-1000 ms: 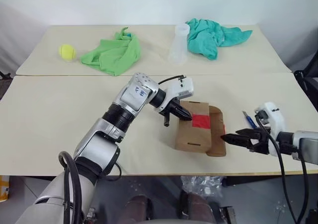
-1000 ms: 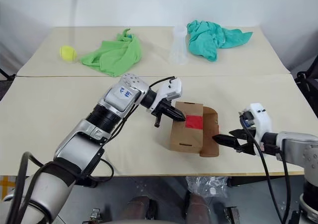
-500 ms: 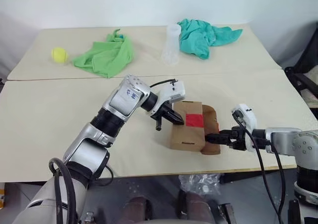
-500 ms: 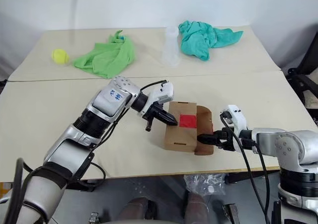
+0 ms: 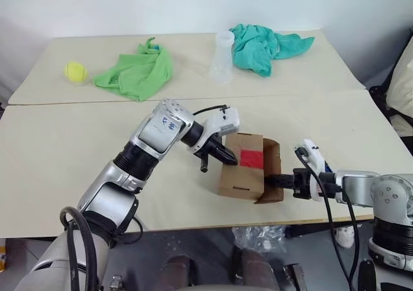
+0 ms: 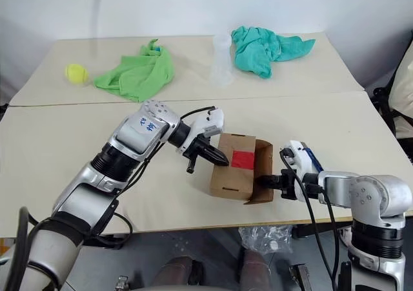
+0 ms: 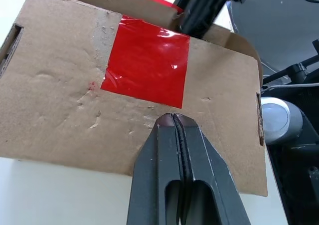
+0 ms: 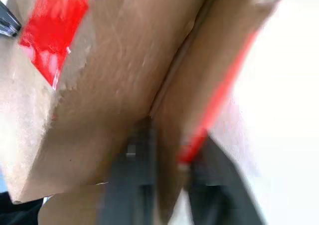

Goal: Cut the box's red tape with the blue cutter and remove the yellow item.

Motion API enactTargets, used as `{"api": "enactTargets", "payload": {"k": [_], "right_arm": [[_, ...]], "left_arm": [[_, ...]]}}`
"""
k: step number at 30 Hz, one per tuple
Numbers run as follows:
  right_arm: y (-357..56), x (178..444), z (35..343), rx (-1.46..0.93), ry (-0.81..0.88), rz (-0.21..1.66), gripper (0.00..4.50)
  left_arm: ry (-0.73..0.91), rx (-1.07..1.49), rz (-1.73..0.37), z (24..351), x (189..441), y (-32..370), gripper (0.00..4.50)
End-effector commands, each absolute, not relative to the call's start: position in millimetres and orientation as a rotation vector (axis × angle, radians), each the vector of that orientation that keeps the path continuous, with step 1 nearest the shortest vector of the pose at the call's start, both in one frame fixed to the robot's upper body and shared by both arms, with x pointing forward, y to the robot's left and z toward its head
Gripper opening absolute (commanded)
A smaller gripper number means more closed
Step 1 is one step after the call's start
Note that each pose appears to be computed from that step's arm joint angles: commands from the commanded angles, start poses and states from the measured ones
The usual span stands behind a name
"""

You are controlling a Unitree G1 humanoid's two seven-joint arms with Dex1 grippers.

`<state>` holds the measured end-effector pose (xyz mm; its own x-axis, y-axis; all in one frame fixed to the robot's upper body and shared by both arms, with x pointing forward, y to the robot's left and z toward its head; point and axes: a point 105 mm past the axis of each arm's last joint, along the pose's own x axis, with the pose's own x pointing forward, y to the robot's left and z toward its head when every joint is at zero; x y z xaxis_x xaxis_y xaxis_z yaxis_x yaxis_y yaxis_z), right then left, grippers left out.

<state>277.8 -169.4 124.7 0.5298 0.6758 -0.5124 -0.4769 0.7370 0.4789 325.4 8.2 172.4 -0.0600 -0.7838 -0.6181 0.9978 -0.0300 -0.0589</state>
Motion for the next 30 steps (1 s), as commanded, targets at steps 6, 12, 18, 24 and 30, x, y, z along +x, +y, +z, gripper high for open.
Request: {"api": "enactTargets", "payload": {"k": [6,12,18,24,30], "right_arm": [[-185.1,269.1,171.8,0.217,0.554,0.650,0.06],[-188.2,266.7,196.4,0.145,0.501,0.614,0.06],[-186.0,260.5,216.3,0.141,0.478,0.548,0.06],[-181.7,255.5,215.6,0.155,0.499,0.485,0.06],[-180.3,256.1,235.9,0.098,0.422,0.469,0.06]], "left_arm": [[0.607,0.471,-1.539,155.7,323.6,7.7,0.00],[0.559,0.447,-1.522,156.7,330.1,-1.8,0.00],[0.502,0.408,-1.511,160.9,335.8,-14.7,0.00],[0.478,0.390,-1.510,160.4,339.0,-23.5,0.00],[0.448,0.367,-1.490,161.5,346.3,-29.9,0.00]]}}
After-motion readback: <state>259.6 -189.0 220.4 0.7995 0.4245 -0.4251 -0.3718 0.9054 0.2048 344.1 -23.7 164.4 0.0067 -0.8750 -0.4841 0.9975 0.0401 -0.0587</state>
